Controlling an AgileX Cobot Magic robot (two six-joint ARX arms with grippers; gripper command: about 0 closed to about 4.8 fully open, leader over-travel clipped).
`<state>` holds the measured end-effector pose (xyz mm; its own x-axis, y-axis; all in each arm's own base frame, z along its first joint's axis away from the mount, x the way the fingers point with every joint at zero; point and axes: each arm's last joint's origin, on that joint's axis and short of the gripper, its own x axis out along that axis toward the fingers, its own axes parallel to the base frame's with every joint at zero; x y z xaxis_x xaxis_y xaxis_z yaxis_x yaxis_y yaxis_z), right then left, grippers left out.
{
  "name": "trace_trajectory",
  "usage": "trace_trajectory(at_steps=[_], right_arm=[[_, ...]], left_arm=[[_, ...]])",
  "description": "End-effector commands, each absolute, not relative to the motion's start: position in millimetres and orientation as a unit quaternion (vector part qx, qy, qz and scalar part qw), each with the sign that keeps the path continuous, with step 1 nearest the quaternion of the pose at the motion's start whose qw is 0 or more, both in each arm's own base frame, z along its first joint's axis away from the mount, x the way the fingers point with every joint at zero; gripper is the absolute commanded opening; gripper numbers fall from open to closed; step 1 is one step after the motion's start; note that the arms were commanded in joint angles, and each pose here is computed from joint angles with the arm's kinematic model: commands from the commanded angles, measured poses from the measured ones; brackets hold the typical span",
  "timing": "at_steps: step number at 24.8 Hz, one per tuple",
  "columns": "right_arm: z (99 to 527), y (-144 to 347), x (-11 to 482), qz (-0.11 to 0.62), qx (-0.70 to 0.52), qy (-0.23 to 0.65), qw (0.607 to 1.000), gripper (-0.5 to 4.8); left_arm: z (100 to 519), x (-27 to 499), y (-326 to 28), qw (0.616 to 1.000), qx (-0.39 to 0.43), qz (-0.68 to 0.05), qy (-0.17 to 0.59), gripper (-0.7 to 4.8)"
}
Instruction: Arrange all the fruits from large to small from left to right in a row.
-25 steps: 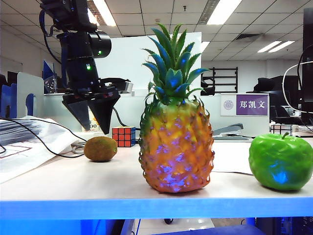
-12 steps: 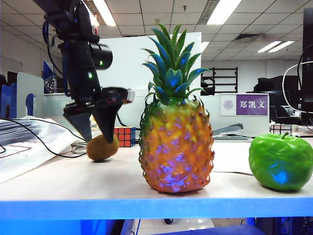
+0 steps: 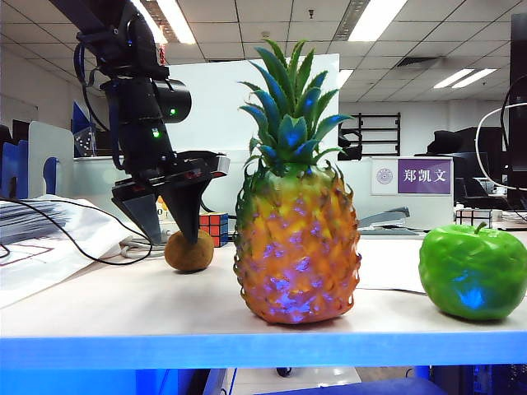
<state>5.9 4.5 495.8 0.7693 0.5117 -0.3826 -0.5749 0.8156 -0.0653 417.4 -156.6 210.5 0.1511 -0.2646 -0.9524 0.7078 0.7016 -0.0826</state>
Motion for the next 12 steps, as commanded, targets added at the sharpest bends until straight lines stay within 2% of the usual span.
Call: trace_trajectory(at_steps=[1, 7, 10, 11, 12], right_arm=[[497.8, 4.2, 5.7, 0.288, -0.089, 0.167, 0.939, 0.18], [497.9, 3.9, 6.0, 0.283, -0.090, 0.166, 0.940, 0.18], [497.9, 3.6, 6.2, 0.277, -0.091, 0.166, 0.942, 0.17], [497.9, 3.6, 6.2, 0.276, -0.091, 0.166, 0.942, 0.17], [497.9, 3.6, 6.2, 0.276, -0.091, 0.166, 0.942, 0.17]], left_arm=[[208.2, 419.4, -158.7, 0.735, 0.195, -0.339, 0.553, 4.79], [200.1, 421.7, -161.6, 0.732, 0.183, -0.352, 0.553, 4.73], [197.4, 423.3, -162.2, 0.735, 0.177, -0.350, 0.554, 4.09], [196.6, 424.4, -162.6, 0.738, 0.174, -0.347, 0.552, 3.08], [196.8, 424.7, -162.7, 0.739, 0.174, -0.347, 0.551, 2.33]])
